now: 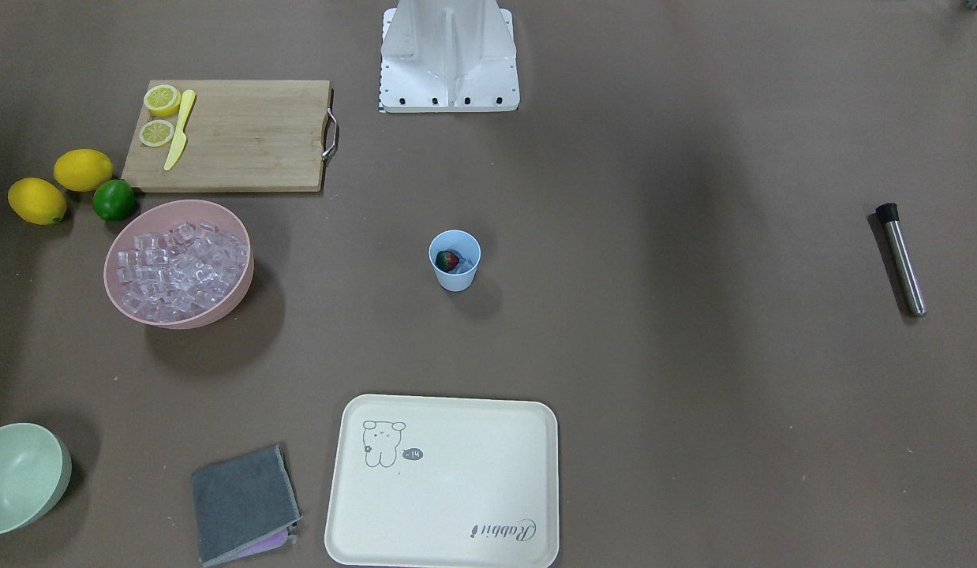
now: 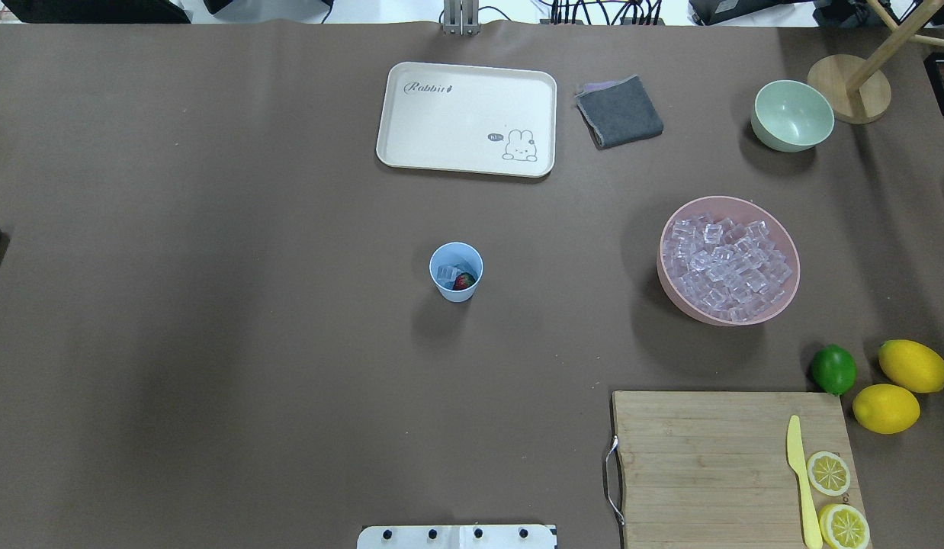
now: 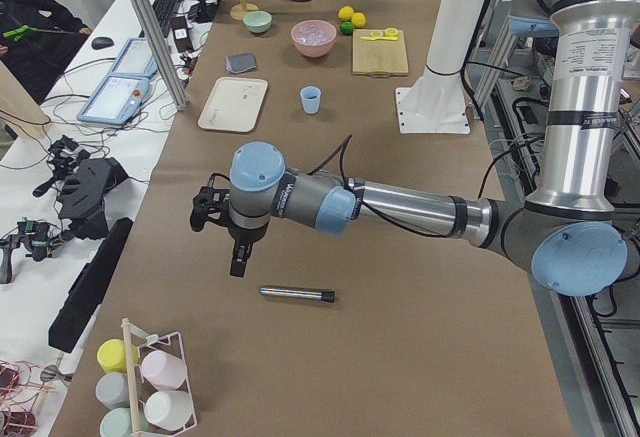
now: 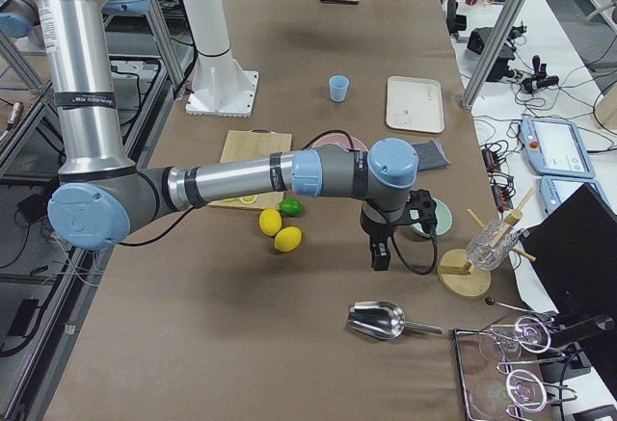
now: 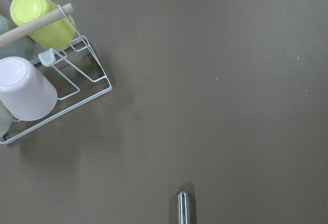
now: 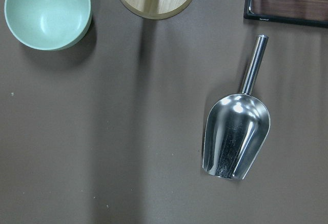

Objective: Mash ice and strawberries in cup

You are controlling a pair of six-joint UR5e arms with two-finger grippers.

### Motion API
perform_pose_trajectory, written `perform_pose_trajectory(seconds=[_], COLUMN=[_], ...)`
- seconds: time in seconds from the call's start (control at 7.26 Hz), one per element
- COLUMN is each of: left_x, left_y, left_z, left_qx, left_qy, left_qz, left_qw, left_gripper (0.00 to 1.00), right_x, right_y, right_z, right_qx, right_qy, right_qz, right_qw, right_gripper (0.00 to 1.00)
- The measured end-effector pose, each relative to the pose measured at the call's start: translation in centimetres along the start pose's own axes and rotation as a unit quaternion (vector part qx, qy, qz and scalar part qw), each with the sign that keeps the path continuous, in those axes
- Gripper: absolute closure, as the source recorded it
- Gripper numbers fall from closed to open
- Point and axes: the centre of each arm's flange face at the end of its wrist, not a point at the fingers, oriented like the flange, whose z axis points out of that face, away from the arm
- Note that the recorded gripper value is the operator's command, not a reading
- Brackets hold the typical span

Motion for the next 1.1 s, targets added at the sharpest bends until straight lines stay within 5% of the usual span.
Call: perform_pose_trajectory(seconds=[0.41, 1.1], left_x=[-1.2, -1.6], left_y=[-3.3, -4.1], left_z=[3.5, 4.0], left_qx=[-0.048, -0.052], left_qy=[-0.002, -0.001], left_qz=[-0.021, -0.022], left_qw=[0.9986, 0.9984], left_gripper=[0.01, 0.01], right_x=[-0.1, 1.3], right_y=[-0.2, -0.1], right_z=[-0.1, 1.3], right_qx=[0.002, -0.013], right_qy=[0.003, 0.001], right_qz=[0.006, 0.026], right_qw=[1.0, 0.9996], right_gripper=[0.0, 0.0])
